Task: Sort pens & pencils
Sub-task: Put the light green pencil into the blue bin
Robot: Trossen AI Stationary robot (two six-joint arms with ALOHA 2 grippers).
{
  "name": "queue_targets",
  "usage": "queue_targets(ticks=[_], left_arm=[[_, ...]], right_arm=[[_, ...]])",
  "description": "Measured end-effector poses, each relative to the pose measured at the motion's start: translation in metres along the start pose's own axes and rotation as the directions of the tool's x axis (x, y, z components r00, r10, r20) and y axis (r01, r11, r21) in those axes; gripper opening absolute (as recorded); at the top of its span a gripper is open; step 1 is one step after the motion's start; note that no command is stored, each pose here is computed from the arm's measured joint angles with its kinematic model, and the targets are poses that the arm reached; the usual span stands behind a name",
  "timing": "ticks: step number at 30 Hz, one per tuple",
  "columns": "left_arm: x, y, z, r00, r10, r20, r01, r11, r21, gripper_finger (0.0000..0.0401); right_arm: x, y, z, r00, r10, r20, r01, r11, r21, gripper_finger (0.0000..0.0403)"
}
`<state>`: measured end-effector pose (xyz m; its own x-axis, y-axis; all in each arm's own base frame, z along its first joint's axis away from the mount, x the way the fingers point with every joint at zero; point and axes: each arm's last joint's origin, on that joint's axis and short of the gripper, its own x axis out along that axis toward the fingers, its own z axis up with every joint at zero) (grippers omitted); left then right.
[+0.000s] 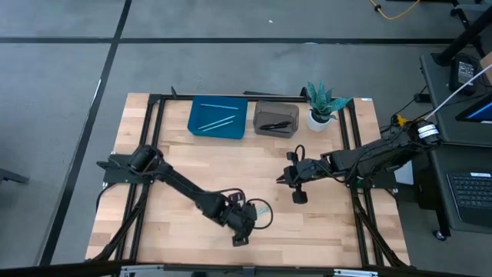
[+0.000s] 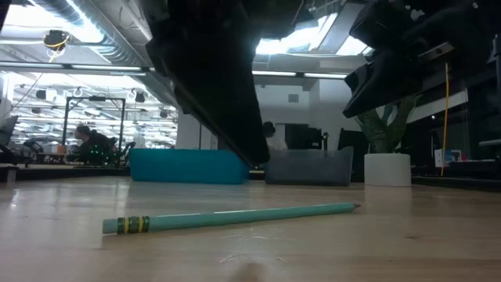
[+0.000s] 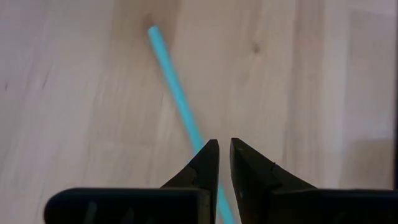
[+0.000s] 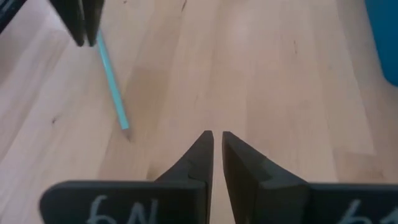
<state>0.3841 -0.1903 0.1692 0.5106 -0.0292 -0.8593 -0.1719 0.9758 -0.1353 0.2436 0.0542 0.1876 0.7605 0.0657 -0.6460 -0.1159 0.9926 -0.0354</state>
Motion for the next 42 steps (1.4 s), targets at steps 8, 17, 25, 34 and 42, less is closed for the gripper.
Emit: queue_targets(ticks=[8,17,25,34,42], left_arm=[[0.006,0.011,-0.002,0.997,0.039,-0.072,-0.043,0.998,-0.051,0.0059],[0.006,0.011,-0.002,0.997,0.029,-0.073,-0.036,0.995,-0.092,0.0097],[0.012,0.006,-0.002,0.997,-0.029,-0.078,0.018,0.991,-0.131,0.0095],[0.024,0.007,-0.01,0.99,-0.033,-0.138,0.016,0.992,-0.127,0.0094],[0.032,0.007,-0.013,0.981,-0.067,-0.183,0.042,0.99,-0.135,0.0094]], right_arm=[[0.0,0.001,0.0,1.0,0.002,0.001,-0.002,1.0,-0.002,0.0037],[0.0,0.001,0.0,1.0,0.002,0.001,-0.002,1.0,-0.003,0.0037],[0.0,0.001,0.0,1.0,0.001,0.0,-0.001,1.0,-0.006,0.0037],[0.0,0.001,0.0,1.0,0.001,-0.001,-0.001,1.0,-0.006,0.0037],[0.0,0.001,0.0,1.0,0.001,-0.002,-0.001,1.0,-0.006,0.0037]])
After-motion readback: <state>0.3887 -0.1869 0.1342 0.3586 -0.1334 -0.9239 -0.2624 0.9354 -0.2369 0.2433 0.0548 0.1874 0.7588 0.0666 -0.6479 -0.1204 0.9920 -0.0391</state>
